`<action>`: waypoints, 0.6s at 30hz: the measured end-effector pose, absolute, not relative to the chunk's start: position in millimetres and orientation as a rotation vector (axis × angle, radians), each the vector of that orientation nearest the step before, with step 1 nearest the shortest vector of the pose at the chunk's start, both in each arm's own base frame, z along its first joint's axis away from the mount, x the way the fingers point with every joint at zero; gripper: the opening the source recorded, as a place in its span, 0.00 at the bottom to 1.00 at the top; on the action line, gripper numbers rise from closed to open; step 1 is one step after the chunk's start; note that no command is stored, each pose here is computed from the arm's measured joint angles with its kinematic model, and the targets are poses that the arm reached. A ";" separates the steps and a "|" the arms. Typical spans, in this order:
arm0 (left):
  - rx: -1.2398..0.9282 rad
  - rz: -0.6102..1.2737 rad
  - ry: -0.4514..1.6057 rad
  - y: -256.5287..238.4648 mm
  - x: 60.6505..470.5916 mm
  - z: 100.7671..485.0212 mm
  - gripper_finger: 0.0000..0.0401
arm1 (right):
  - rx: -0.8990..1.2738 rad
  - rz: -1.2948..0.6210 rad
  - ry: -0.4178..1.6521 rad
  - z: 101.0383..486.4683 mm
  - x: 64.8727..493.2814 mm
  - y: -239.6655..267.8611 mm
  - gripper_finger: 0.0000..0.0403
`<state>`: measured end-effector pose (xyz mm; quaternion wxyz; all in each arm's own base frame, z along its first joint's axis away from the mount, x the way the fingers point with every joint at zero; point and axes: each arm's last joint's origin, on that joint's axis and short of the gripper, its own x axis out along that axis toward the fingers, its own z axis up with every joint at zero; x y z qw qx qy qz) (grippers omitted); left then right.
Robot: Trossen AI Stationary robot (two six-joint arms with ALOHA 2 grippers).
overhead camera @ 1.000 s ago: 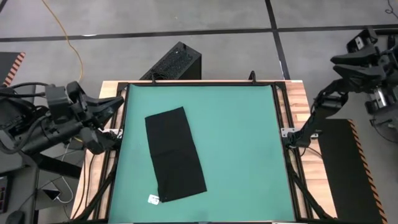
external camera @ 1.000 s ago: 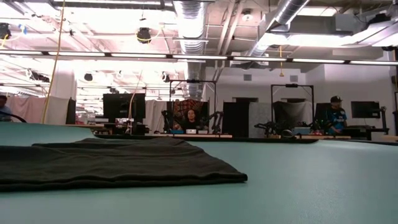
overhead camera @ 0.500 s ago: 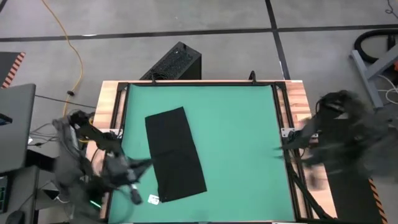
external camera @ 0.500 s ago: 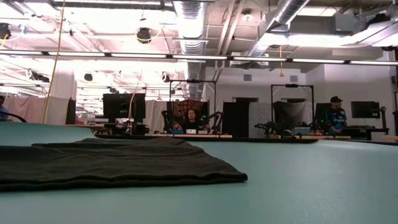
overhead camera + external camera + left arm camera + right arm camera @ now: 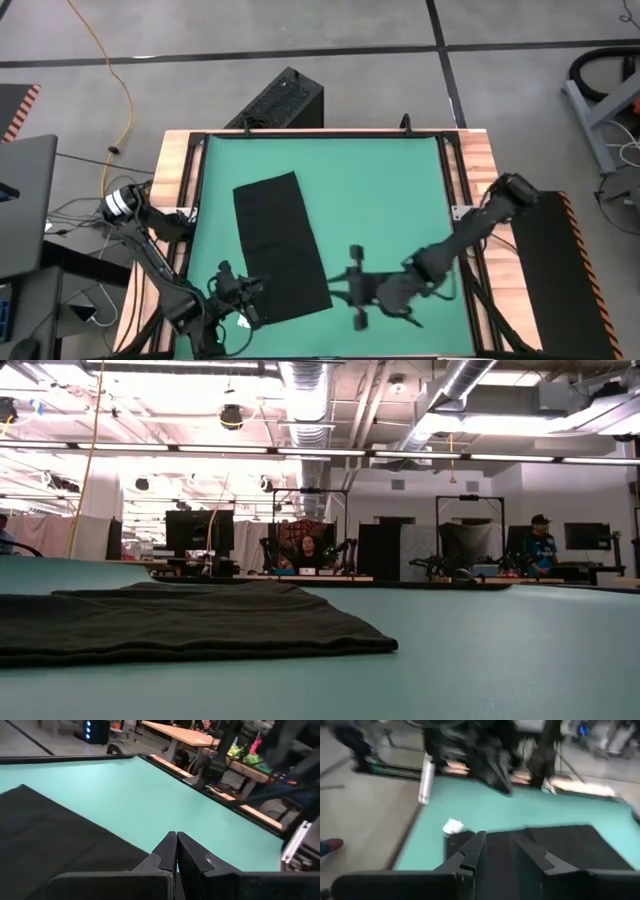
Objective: Roll towel
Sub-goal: Roll the black towel
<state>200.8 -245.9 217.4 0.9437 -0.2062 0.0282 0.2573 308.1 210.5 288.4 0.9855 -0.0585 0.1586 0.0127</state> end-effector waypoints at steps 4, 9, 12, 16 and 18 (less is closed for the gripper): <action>-0.363 0.539 0.141 -235.1 202.5 213.7 0.01 | -0.119 0.029 0.374 255.6 335.2 199.9 0.27; -0.305 0.535 0.298 -209.6 202.2 234.4 0.09 | -0.098 0.002 0.324 264.7 354.8 170.7 0.27; -0.243 0.488 0.362 -193.2 201.0 257.4 0.11 | -0.149 -0.015 0.347 269.7 354.0 154.5 0.27; -0.225 0.369 0.387 -176.5 191.7 291.6 0.12 | -0.124 -0.005 0.244 323.3 326.5 139.5 0.27; -0.219 0.310 0.358 -171.0 183.7 308.5 0.12 | -0.114 0.004 0.232 344.1 306.1 133.7 0.27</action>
